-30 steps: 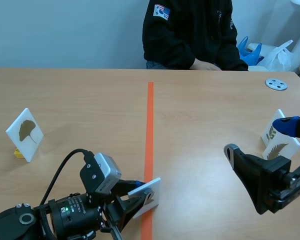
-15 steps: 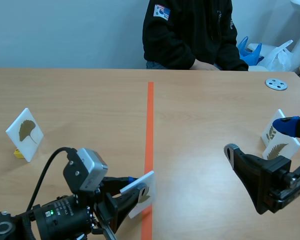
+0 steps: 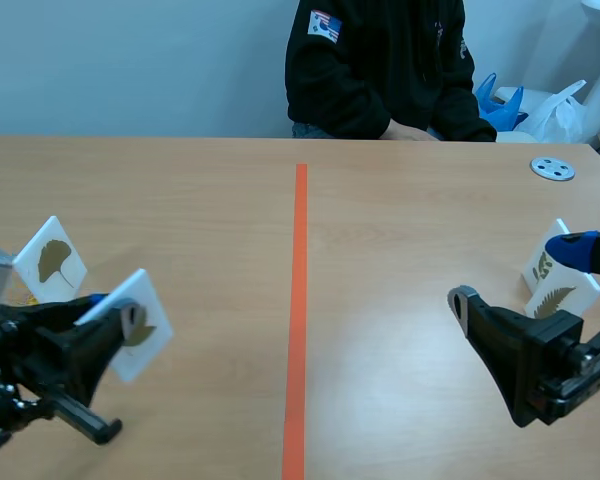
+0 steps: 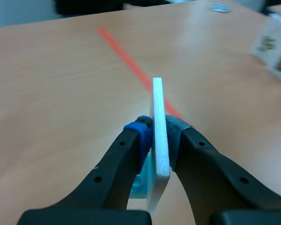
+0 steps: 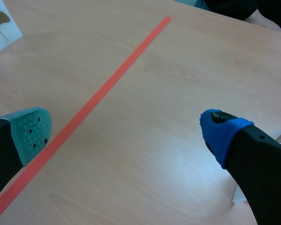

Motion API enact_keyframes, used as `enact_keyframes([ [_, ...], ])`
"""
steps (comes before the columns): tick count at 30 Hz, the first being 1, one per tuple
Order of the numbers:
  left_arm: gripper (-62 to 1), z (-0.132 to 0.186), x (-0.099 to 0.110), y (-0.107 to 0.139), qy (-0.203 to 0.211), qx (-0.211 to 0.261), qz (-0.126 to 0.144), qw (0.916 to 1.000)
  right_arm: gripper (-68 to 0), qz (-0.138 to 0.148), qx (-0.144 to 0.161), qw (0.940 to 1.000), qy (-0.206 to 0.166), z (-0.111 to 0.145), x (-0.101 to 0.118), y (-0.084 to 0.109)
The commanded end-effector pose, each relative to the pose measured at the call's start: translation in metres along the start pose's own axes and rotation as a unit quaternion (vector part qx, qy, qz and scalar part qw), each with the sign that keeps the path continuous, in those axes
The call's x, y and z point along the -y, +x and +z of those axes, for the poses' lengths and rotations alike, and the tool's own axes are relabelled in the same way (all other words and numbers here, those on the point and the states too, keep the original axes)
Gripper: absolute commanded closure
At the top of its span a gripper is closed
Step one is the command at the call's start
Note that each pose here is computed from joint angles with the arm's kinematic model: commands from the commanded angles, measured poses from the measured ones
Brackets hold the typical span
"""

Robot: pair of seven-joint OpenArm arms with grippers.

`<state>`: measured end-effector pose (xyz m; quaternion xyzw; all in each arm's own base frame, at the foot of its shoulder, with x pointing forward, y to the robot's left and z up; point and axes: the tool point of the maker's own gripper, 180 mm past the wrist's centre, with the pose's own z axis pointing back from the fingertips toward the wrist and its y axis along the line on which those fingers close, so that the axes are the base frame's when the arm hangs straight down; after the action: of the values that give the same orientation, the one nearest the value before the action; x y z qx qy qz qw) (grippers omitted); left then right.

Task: Sort the leaf by its shape. The table is split by an orange tape line. A compound leaf with several leaflets goes to the left side, a simple leaf with one blade goes to the right side. Return to the home posture when a red brick is placed on the table.

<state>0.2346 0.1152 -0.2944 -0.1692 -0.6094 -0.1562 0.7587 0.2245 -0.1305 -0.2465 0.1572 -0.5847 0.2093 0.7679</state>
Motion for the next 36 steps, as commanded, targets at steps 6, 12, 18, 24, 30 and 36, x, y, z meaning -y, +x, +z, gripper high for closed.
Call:
enact_keyframes([
  [6,-4.1,0.012,-0.055,-0.001,0.105,0.009,0.020,0.9943,-67.9,0.018,0.022,0.9995,-0.011,0.002,0.011,0.016],
  [12,-4.1,0.016,-0.089,-0.017,0.168,0.006,0.041,0.9849,-67.9,0.019,0.024,0.9995,-0.012,0.002,0.012,0.018],
  [18,-4.1,0.010,-0.112,-0.031,0.201,0.017,0.052,0.9782,-67.9,0.019,0.024,0.9995,-0.012,0.002,0.012,0.018],
  [24,-4.3,0.007,-0.126,-0.037,0.221,0.031,0.058,0.9730,-67.9,0.019,0.024,0.9995,-0.012,0.002,0.012,0.018],
  [30,-10.9,0.009,-0.136,-0.047,0.236,0.030,0.060,0.9695,-67.9,0.019,0.024,0.9995,-0.012,0.002,0.012,0.018],
  [36,-11.9,0.011,-0.139,-0.053,0.241,0.027,0.062,0.9682,-67.9,0.019,0.024,0.9995,-0.012,0.002,0.012,0.018],
])
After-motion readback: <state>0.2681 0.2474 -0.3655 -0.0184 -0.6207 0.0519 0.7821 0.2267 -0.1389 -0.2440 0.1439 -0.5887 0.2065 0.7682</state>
